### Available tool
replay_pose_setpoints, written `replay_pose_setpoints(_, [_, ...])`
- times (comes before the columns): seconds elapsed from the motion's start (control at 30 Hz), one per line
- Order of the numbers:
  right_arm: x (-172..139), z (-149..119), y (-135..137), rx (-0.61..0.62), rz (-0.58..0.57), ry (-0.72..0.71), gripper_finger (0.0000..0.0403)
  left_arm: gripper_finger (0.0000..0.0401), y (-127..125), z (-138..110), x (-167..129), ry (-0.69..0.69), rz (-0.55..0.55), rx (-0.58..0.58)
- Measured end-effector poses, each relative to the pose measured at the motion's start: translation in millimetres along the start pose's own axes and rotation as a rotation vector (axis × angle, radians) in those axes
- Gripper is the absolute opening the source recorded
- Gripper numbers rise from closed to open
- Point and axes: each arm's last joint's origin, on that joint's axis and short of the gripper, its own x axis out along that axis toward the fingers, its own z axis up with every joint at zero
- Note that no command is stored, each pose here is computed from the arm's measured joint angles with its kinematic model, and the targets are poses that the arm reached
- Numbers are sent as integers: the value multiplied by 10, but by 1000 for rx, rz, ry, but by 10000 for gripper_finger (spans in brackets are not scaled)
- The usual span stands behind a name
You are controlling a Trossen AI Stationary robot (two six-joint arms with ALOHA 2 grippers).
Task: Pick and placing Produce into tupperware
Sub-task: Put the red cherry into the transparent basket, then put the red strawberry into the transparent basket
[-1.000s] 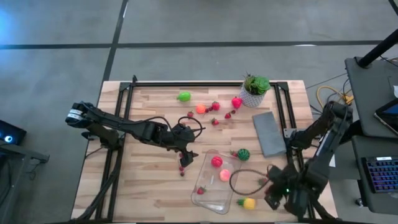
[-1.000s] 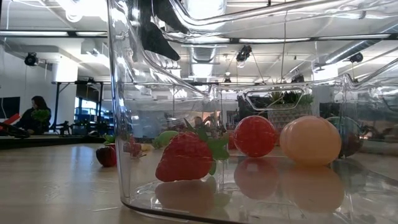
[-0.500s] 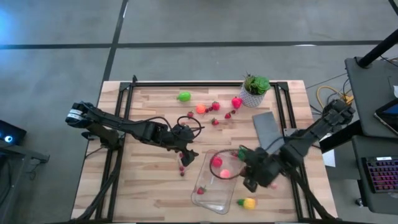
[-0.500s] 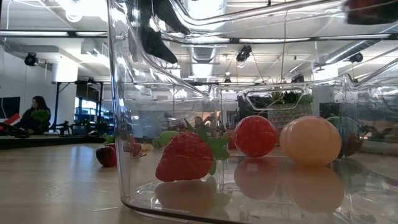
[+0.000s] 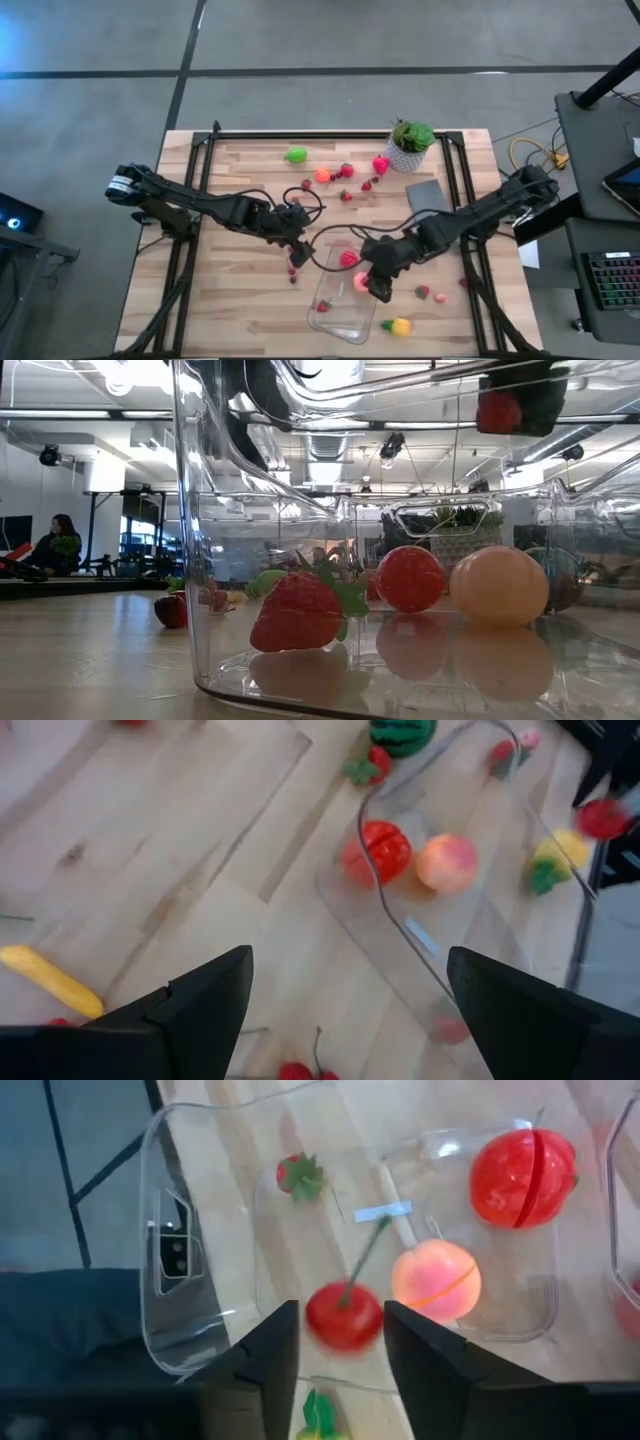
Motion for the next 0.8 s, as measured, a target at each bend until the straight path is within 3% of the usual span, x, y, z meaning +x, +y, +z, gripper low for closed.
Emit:
replay_pose_setpoints(0.37, [-201,6,-49,18,-72,-88,239,319,136,-129,28,111,105,15])
replay_pose_setpoints(0.63, [-580,-85,-202,123,-241,-200,258,319,493,-231,105,217,291,-124])
replay_pose_setpoints(0.8, [-776,-134,-257,139,-270,-242,256,319,571,-258,131,254,301,-67])
